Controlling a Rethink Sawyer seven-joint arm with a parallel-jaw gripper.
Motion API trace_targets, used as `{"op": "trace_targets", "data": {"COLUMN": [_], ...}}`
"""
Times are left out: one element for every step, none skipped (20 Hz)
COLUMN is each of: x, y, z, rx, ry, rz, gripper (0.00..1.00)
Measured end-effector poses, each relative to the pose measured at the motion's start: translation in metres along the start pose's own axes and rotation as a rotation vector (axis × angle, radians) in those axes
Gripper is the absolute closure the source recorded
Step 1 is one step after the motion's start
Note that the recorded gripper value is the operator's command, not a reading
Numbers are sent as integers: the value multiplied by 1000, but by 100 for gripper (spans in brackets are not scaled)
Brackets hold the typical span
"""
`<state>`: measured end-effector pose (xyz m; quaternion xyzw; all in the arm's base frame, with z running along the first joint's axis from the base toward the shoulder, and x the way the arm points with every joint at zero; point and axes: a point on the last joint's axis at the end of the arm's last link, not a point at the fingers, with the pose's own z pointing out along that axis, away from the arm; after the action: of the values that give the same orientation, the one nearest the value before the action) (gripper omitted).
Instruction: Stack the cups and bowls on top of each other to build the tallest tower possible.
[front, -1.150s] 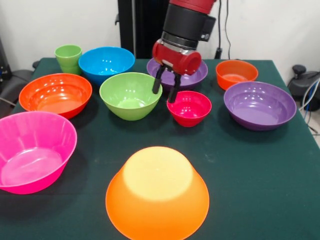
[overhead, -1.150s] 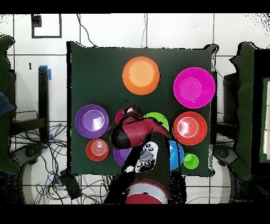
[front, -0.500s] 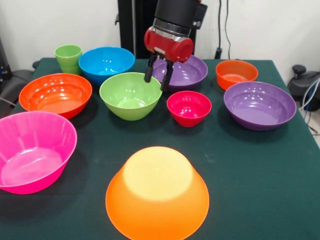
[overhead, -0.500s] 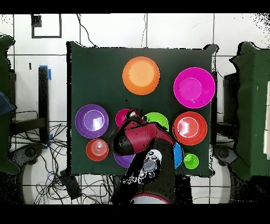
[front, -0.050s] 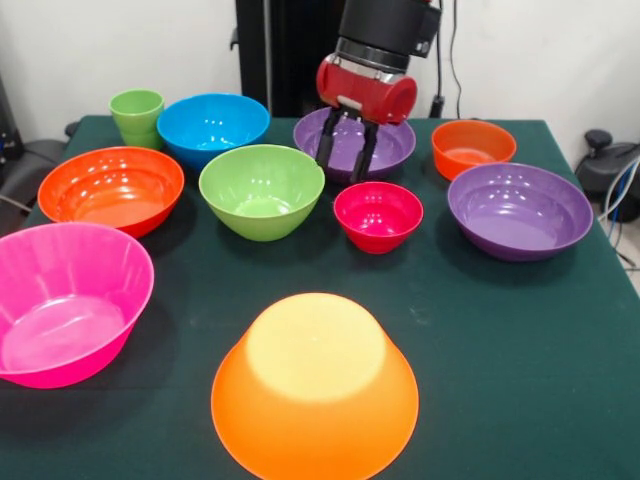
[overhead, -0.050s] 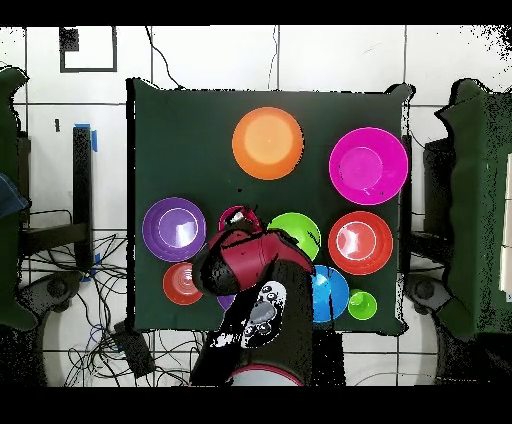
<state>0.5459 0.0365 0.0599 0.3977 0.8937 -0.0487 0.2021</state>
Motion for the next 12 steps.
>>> {"op": "trace_targets", "data": {"x": [1, 2, 3, 4, 5, 6, 7, 7, 7, 7, 8, 7], "y": [0, -1, -3, -3, -4, -6, -8, -10, -12, -15, -16, -19], "z": [1, 2, 4, 5, 6, 8, 10, 12, 14, 16, 18, 22], "rx": [1, 4, 8, 10, 12, 17, 21, 26, 30, 33, 35, 38], "ry": [1, 4, 7, 9, 11, 15, 18, 21, 23, 26, 27, 29], "rz": [-1, -1, -2, -2, -3, -2, -2, 0, 2, 5, 6, 9], "gripper": [0, 0, 0, 0, 0, 0, 0, 0, 0, 0, 0, 0]}}
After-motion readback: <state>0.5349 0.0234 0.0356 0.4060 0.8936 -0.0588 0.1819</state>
